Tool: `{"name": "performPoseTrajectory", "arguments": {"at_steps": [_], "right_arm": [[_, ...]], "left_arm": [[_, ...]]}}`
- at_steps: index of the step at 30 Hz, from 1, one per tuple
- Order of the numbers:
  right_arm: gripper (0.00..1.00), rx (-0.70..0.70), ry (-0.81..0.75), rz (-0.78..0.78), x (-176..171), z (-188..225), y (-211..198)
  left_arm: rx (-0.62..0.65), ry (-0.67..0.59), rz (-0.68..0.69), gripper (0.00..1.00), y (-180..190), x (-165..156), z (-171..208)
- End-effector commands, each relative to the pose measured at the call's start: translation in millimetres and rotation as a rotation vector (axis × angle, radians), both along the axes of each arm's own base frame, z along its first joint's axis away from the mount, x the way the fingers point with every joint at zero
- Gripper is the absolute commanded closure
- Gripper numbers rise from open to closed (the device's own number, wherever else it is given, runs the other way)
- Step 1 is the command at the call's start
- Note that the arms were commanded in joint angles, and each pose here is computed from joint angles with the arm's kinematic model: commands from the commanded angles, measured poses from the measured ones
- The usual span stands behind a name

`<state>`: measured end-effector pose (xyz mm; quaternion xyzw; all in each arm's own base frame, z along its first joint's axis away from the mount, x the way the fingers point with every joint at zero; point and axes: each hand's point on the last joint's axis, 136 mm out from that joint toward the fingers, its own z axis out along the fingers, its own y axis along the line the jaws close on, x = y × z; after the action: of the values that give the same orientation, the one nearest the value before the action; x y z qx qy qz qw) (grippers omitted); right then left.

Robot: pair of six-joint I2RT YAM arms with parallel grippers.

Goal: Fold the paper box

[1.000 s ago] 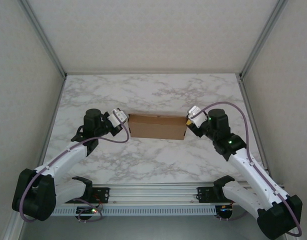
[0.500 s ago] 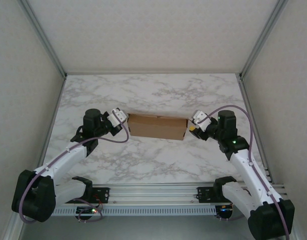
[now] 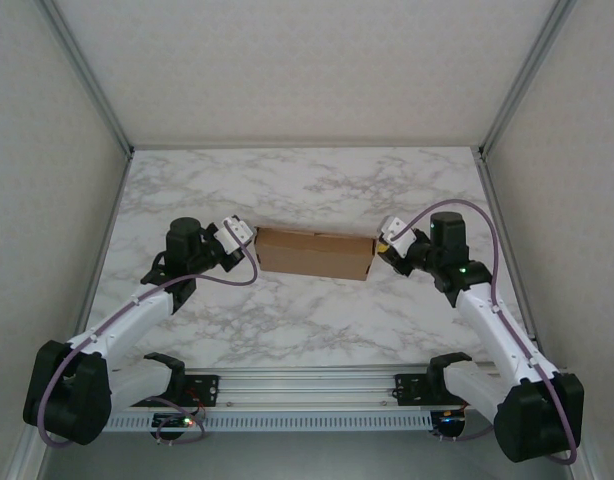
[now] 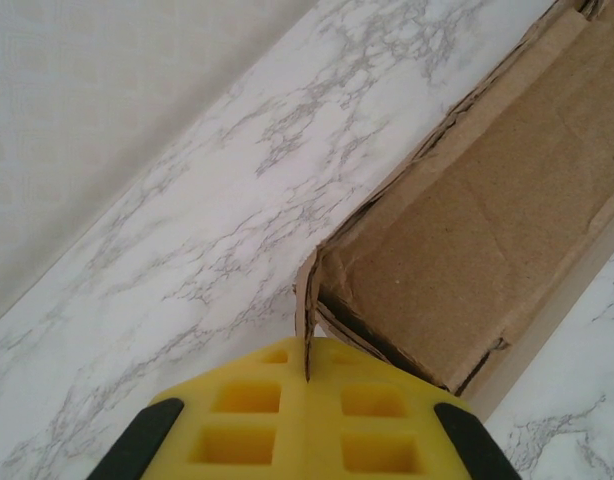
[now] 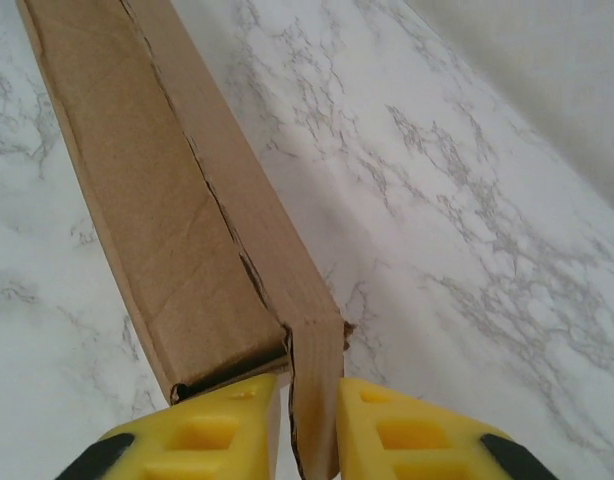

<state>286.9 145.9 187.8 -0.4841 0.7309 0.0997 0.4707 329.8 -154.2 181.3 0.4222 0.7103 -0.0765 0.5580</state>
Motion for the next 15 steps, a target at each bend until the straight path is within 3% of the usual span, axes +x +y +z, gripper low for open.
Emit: {"name": "performPoseTrajectory", "arguments": {"at_steps": [1, 4, 8, 15], "right_arm": [[0.82, 0.001, -0.031, 0.056, 0.5, 14.9, 9.7], [0.82, 0.003, -0.025, 0.065, -0.7, 15.3, 12.9], [0.96, -0.01, -0.018, 0.057, 0.8, 12.4, 12.1], [1.0, -0.016, 0.008, 0.013, 5.2, 12.9, 12.0]], "left_arm": [[-0.034, -0.009, -0.018, 0.95, -6.3, 2.5, 15.4], [-0.035, 0.004, -0.026, 0.95, -8.4, 2.2, 15.0], [-0.037, 0.013, -0.025, 0.95, -8.7, 1.6, 14.0], [-0.077, 0.044, -0.03, 0.95, -13.1, -0.7, 18.9]]}}
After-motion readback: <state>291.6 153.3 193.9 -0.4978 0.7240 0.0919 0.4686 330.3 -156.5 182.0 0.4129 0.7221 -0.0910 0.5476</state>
